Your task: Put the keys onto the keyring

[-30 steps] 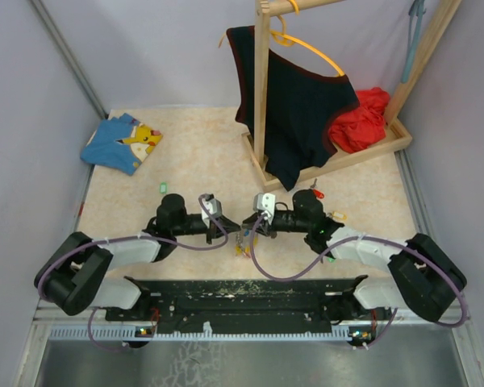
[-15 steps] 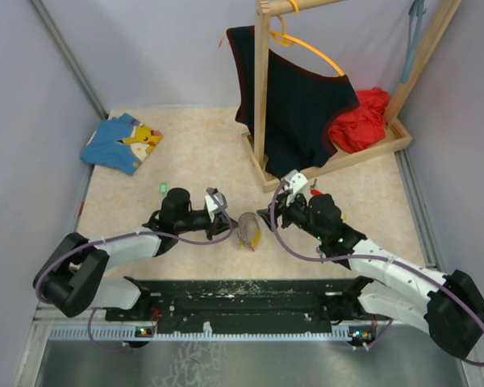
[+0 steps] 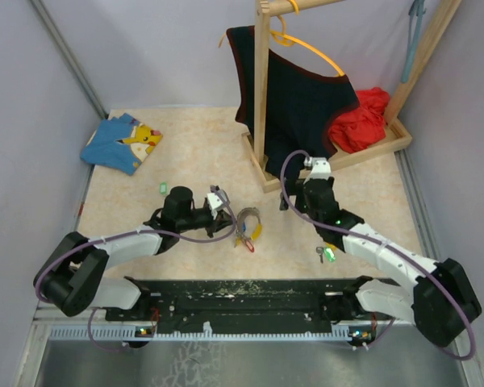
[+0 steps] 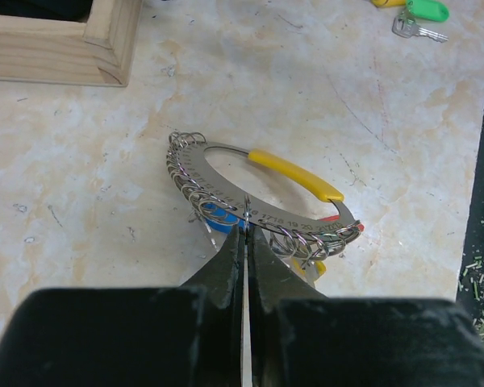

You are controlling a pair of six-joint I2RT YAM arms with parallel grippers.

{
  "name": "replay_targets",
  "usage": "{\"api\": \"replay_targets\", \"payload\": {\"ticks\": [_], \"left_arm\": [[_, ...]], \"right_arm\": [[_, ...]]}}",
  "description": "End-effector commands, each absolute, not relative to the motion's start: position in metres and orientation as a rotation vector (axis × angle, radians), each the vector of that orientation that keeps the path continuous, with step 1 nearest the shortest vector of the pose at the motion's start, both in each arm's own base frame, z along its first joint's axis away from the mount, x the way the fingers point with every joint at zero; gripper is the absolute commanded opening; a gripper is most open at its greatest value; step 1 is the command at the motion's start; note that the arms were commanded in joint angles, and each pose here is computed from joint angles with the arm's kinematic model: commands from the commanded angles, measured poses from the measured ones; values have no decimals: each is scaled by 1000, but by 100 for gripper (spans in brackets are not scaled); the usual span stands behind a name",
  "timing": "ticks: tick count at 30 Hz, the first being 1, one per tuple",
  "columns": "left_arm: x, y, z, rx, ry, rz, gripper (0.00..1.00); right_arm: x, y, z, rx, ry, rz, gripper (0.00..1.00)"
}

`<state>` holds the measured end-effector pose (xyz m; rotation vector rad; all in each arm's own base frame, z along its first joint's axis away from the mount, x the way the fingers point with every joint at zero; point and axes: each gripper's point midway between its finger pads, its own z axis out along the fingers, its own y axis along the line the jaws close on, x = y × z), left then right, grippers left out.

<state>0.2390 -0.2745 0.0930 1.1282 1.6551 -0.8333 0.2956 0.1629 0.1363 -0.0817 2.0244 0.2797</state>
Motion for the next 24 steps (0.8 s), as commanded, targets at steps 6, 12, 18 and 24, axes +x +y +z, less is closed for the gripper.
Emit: {"api": "replay_targets", "payload": {"ticks": [6, 12, 18, 24], "left_arm": [[252, -275, 106, 1061, 1660, -788, 1], [255, -272, 110, 1030, 1662, -767, 1], [256, -269, 115, 1008, 1637, -750, 1], [257, -269, 112, 1014, 1645, -742, 1]], "right_arm": [[351, 97, 122, 393, 2049, 144, 84], [381, 93, 107, 418, 2069, 55, 66], [400, 91, 92, 471, 2091, -19, 55], [408, 89, 78, 495, 2111, -72, 42]]}}
